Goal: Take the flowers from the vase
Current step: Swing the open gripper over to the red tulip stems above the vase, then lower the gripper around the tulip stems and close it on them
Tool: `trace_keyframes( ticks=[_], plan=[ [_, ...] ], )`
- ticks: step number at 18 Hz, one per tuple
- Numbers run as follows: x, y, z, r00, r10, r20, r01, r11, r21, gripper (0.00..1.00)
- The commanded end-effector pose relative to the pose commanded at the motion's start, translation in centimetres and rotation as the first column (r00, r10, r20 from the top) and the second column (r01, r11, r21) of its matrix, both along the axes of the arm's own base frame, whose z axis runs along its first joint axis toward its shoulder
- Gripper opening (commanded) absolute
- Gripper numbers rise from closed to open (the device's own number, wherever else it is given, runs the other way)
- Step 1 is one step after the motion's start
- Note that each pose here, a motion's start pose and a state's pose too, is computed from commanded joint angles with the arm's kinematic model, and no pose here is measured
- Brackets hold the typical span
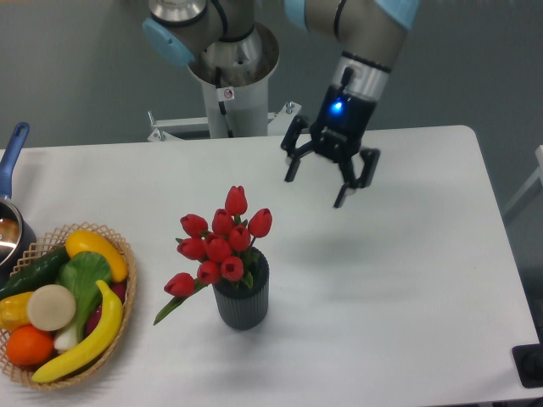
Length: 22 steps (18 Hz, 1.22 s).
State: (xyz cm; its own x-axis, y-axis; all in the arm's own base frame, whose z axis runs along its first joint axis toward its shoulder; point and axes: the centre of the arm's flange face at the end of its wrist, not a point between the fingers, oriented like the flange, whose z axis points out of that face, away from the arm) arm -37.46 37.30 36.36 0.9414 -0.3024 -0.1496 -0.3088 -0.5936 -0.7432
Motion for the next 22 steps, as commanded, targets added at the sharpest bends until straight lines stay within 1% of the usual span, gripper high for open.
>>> trace_keyframes(
  ticks=[2,7,9,12,15,17,20,22],
  plan=[
    [0.6,1.5,-1.1,0.999,-0.033,0.012,0.033,0.999,-0.003,1.0],
    [1.4,2.4,-0.9,0.998,-0.058,0.025,0.058,0.998,0.031,1.0],
    [1.9,3.2,-1.0,0.997,-0.078,0.027,0.077,0.996,0.036,1.0],
    [1.1,4.2,-0.9,0.995,-0.09,0.053,0.086,0.993,0.077,1.0],
    [1.3,5.6,-1.7,0.991,-0.114,0.069,0.109,0.991,0.074,1.0],
    [1.2,5.7,-1.8,0.99,-0.11,0.083,0.104,0.991,0.08,1.0],
    [1.0,5.9,-1.5,0.986,-0.062,0.153,0.051,0.996,0.074,1.0],
    [1.0,5.9,-1.4,0.984,-0.045,0.174,0.033,0.997,0.068,1.0]
  ],
)
